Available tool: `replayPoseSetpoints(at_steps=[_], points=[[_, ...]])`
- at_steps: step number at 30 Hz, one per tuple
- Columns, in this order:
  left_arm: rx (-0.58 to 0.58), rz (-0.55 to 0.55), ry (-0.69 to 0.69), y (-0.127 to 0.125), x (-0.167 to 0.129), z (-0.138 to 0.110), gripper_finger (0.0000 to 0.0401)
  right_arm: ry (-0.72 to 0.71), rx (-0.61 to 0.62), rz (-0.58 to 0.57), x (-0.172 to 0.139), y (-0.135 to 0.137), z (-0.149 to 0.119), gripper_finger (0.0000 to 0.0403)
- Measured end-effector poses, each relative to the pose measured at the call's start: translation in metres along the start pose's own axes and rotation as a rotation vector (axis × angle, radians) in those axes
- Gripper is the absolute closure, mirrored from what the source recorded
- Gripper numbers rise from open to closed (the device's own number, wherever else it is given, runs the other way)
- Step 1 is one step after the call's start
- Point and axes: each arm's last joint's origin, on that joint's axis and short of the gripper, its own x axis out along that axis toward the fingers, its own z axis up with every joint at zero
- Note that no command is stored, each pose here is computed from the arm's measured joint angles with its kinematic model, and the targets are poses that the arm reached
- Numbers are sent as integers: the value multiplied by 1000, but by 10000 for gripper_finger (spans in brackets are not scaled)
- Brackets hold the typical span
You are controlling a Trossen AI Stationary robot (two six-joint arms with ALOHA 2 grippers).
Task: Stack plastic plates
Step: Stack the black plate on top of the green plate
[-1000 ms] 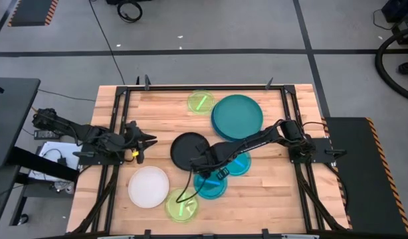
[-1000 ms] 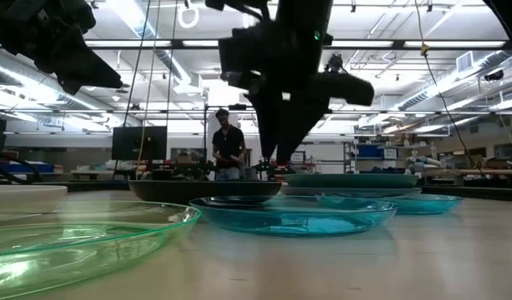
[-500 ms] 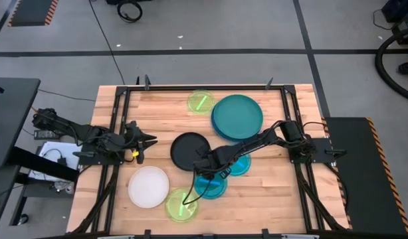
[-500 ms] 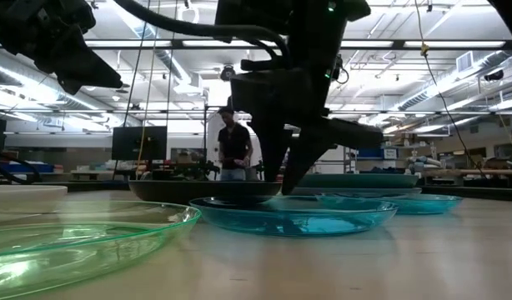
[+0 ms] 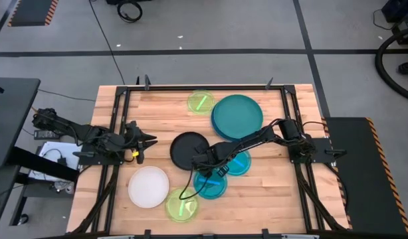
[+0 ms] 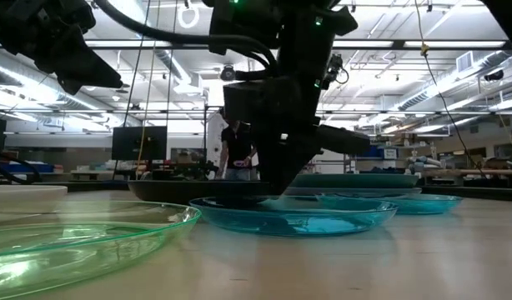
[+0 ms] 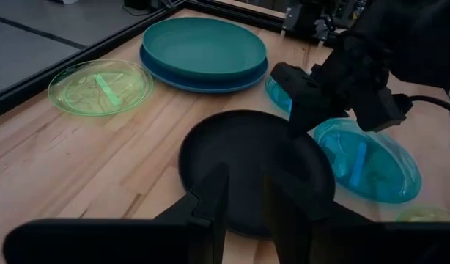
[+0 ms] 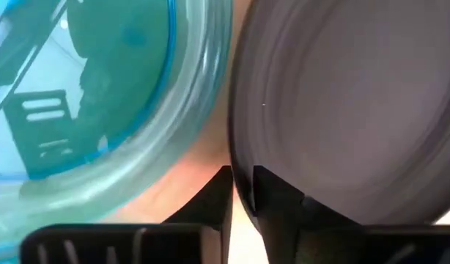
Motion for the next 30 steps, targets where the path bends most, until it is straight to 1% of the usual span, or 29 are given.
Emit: replayPoseSetpoints(at_steps=[4,7,16,23,27,30], points=[[0,0,0,0,0,0,310,-7,-1,-8,0,-1,0,374],[0,0,0,0,0,0,310,-3,-21,-16,0,-2,0,386],[0,0,-1,0,0,0,310,45,-80,-89,-3,-1,2,379],[0,0,0,0,0,0,310,29,-134,-148,-24,-6,15,380],[0,0,0,0,0,0,310,84,-128,-218,-37,-13,16,380],[2,0,2,0,0,0,310,141,-85,-243,-44,-20,12,380]])
